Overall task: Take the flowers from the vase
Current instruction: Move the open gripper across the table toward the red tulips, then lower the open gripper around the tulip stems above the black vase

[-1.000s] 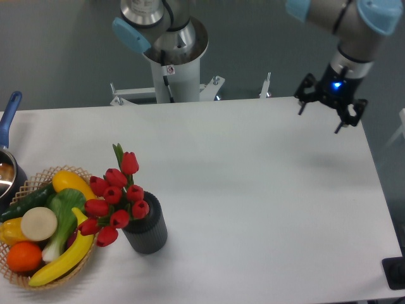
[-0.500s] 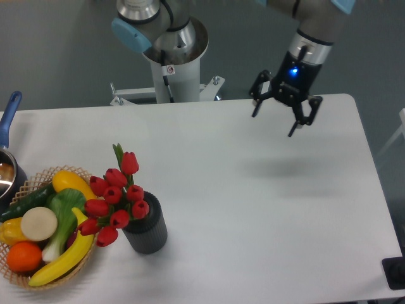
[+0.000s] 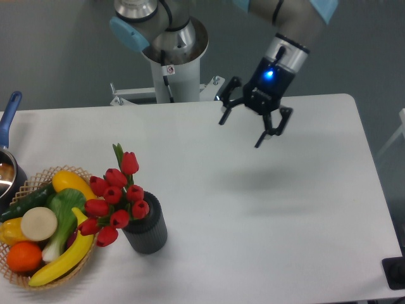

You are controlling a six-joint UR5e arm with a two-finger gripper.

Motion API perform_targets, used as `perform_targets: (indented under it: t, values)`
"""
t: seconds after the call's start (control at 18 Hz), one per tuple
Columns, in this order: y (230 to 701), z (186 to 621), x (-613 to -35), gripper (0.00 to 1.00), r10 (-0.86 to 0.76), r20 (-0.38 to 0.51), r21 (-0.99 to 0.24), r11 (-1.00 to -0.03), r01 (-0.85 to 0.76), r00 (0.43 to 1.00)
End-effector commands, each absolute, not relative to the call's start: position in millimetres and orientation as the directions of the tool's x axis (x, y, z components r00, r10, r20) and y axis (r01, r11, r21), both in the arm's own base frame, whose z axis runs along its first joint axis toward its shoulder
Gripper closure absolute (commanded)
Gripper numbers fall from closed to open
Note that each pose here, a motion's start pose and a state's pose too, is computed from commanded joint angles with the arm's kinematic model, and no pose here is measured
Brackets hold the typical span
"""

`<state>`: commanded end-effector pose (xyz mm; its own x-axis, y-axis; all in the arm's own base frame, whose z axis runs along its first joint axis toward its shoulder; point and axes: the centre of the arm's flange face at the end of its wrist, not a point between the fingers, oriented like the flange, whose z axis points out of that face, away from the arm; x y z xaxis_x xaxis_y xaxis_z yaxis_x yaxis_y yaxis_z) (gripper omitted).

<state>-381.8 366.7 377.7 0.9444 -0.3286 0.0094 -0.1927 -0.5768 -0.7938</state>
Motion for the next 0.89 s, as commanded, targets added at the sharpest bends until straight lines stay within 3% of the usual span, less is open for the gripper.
perform_targets:
  t: [0.11, 0.33, 0.61, 0.89]
  values:
    - [398.8, 363.5, -381.5, 0.00, -0.365, 0.038, -0.833, -0.526, -0.172, 0.930]
    - [432.6, 347.6, -373.7, 0.00, -0.396, 0.013, -0.856, -0.478, -0.195, 0.918]
    - [453.4, 334.0, -366.9, 0.00, -0.429, 0.001, -0.883, -0.424, -0.201, 0.903]
    - [461.8, 340.0, -363.6, 0.00, -0.430, 0.061, -0.929, -0.354, -0.105, 0.901]
